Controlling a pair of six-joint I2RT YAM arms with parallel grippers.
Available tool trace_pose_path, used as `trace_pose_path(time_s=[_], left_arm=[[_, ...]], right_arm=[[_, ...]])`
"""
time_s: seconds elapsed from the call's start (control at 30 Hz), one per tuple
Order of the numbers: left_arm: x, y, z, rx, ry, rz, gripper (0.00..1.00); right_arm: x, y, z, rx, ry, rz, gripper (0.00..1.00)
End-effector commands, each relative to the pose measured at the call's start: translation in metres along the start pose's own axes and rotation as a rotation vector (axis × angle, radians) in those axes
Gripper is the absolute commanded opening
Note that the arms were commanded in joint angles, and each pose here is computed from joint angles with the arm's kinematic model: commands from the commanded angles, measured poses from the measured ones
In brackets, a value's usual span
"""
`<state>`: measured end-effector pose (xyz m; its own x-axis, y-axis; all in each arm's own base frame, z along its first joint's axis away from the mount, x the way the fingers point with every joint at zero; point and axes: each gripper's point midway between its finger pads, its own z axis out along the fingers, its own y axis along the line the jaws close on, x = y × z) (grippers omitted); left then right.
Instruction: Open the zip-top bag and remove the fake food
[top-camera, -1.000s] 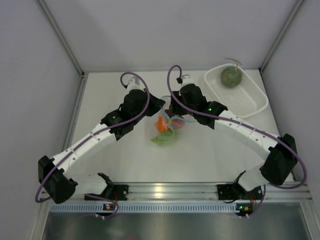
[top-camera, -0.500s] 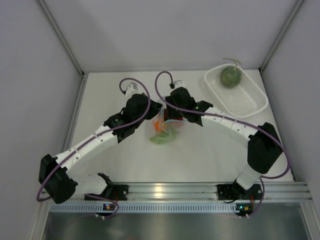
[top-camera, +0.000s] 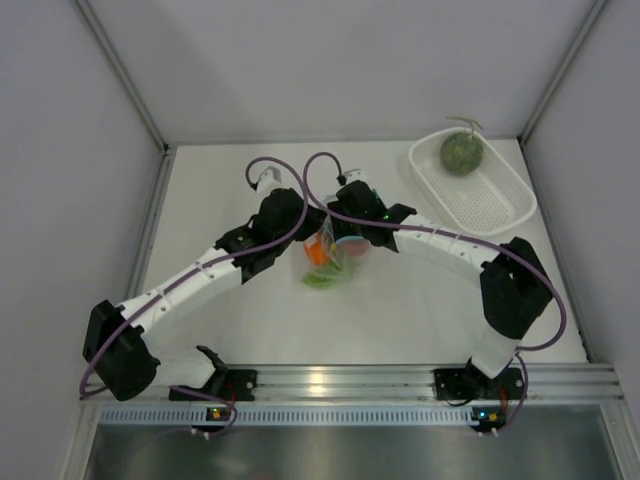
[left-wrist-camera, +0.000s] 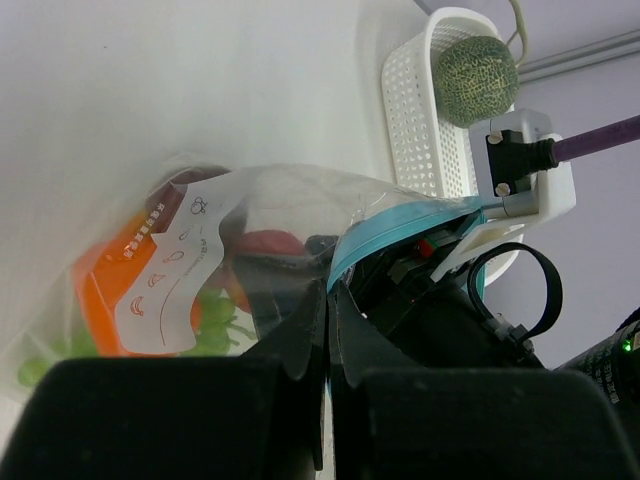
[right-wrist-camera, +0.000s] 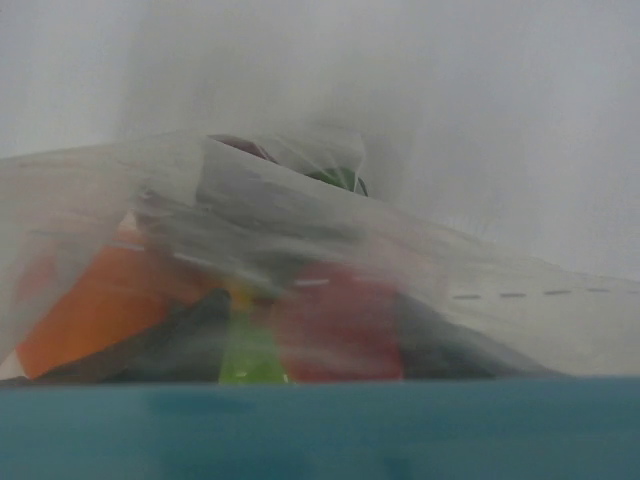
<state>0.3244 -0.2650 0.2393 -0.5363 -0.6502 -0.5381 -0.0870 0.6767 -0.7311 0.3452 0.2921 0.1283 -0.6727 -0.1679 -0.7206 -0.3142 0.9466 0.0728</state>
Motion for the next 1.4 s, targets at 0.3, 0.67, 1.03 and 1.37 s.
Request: trace_pose_path(time_s=[0.3,0.67,1.03,1.37], left_arm=[[0.008,0.005,0.012,-0.002,0.013,0.002,0.0],[0.014,0.009,0.015,-0.013,0.031,0.008,0.0],[0.018,0.01,0.017,-0.012,0.044,0.012,0.0],[0.017,0.008,0.016,-0.006,0.045,0.017,0.0]], right_arm=[[0.036,-0.027,0.014,0.111,0.065,-0.034,0.7],[0.071,-0.035,0.022,0.123,0.129,-0.037,0.75],[0.057,-0.031,0.014,0.078,0.084,-0.002,0.41],[0.015,-0.018,-0.021,0.007,-0.008,-0.007,0.41]])
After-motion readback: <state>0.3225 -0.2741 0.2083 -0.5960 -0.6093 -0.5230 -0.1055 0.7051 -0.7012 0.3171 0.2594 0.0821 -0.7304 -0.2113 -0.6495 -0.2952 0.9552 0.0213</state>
